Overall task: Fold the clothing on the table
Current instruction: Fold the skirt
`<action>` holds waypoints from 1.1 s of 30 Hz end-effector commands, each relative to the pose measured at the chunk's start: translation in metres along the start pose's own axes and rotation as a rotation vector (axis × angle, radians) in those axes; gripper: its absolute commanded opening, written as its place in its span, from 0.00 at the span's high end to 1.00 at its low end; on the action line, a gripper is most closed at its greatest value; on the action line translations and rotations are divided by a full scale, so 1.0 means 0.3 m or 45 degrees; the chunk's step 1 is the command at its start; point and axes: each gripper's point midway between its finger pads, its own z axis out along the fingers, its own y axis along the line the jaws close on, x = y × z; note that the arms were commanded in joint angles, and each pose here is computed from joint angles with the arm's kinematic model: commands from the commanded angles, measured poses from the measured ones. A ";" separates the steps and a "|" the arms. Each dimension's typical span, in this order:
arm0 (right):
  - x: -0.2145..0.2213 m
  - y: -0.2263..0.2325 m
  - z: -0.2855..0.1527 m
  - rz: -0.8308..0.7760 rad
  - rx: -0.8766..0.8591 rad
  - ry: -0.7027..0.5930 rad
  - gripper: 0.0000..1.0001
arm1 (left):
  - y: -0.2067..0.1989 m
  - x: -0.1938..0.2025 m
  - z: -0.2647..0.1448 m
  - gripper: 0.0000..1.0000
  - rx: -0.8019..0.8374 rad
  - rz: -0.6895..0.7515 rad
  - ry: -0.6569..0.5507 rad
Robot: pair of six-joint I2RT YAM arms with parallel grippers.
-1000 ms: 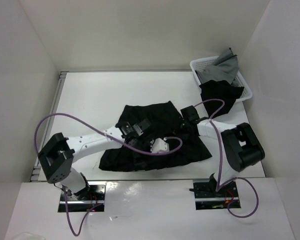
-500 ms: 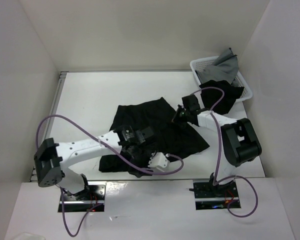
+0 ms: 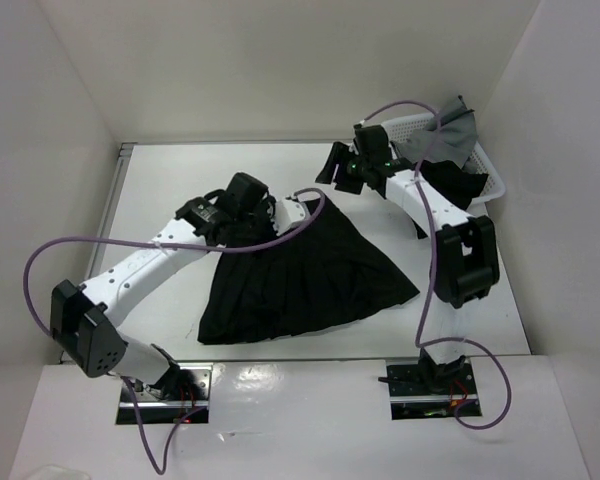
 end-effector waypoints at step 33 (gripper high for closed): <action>0.070 -0.280 0.382 -0.142 0.456 0.204 0.17 | 0.126 0.067 0.094 0.09 -0.349 -0.275 0.053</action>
